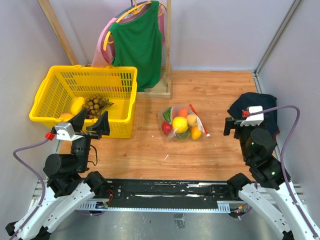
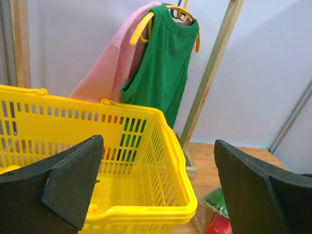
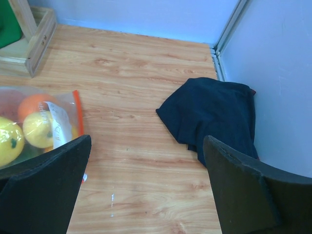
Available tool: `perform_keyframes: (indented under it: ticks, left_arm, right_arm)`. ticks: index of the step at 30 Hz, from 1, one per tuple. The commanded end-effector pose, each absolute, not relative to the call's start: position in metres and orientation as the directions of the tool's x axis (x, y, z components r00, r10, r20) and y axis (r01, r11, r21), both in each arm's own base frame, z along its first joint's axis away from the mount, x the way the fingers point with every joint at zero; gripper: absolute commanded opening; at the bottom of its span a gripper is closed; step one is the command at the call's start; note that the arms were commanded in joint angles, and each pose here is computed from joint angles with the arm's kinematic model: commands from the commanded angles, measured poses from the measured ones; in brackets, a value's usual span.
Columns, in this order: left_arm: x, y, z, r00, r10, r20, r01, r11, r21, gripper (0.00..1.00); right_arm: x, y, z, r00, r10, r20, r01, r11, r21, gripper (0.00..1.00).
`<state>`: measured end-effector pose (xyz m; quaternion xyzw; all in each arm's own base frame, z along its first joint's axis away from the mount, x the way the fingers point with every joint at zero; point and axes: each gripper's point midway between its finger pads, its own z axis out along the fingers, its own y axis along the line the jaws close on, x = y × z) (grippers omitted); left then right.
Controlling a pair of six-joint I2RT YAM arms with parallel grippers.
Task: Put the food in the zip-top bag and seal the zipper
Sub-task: Reset both arms
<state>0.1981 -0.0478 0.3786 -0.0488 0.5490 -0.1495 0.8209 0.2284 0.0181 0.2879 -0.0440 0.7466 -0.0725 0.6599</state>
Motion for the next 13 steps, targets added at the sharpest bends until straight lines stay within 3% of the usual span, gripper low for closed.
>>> perform_keyframes:
  ticks: [1,13]
  left_arm:
    - [0.195,-0.034,0.381,0.396,-0.306,-0.866,0.146,0.952,-0.270,0.99]
    - [0.209,-0.043,0.367,0.360,-0.254,-0.898,0.127,0.967,-0.222,0.99]
  right_arm:
    - [0.230,0.006,0.301,-0.060,-0.153,-0.986,0.106,0.982,-0.159,0.98]
    - [0.232,0.011,0.301,-0.053,-0.155,-0.986,0.079,0.984,-0.159,0.98]
